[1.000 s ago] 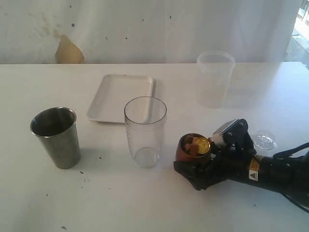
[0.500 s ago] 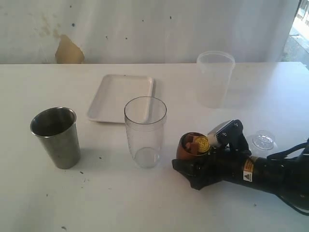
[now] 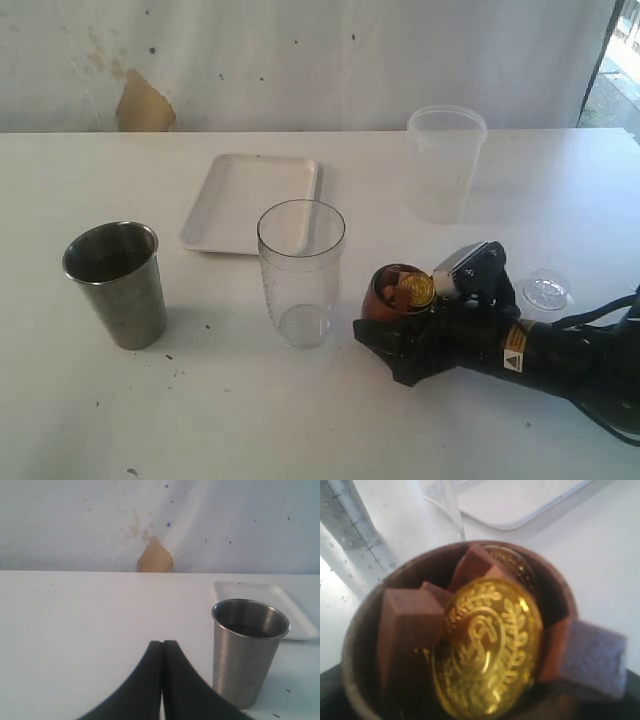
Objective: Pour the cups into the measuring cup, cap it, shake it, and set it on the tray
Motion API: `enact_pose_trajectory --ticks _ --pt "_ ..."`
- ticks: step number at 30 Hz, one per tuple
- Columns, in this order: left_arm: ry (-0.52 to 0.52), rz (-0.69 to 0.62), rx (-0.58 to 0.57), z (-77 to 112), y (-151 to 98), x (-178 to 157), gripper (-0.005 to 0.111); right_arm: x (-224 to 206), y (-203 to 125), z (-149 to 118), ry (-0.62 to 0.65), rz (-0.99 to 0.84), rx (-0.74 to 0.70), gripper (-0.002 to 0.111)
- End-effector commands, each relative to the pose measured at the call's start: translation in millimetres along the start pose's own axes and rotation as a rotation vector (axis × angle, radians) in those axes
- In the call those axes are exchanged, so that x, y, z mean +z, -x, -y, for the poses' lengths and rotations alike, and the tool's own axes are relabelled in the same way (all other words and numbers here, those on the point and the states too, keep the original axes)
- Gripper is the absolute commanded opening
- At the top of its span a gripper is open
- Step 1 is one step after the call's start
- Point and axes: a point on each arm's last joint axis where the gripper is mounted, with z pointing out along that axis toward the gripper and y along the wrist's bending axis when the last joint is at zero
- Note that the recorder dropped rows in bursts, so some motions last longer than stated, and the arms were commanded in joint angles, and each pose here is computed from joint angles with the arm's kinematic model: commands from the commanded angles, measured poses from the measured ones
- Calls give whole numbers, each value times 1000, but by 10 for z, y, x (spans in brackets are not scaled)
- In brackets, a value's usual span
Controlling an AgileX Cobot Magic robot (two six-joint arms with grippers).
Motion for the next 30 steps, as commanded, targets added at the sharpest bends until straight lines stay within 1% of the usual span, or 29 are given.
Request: enact_pose_trajectory --ticks 1,4,7,11,16,18,20,23,26,30 --pt "-1 14 3 0 1 -1 0 -26 153 24 -44 58 -21 0" --pt "-1 14 3 0 1 -1 0 -102 349 40 -112 84 -41 0" --pt "-1 14 3 0 1 -1 0 -218 615 10 -161 117 -84 0" --pt "-1 14 3 0 1 -1 0 -329 997 9 -221 141 -42 0" --pt "-1 14 3 0 1 -1 0 -369 1476 -22 -197 136 -85 0" --pt "-1 14 3 0 1 -1 0 -355 1614 -25 -183 110 -110 0" --pt "-1 14 3 0 1 -1 0 -326 1748 -23 -197 88 -148 0" --pt "-1 14 3 0 1 -1 0 -262 1865 -66 -224 48 -225 0" --pt "-1 14 3 0 1 -1 0 -196 1970 -175 -199 59 -293 0" --pt "-1 14 3 0 1 -1 0 -70 2056 -215 -184 64 -352 0"
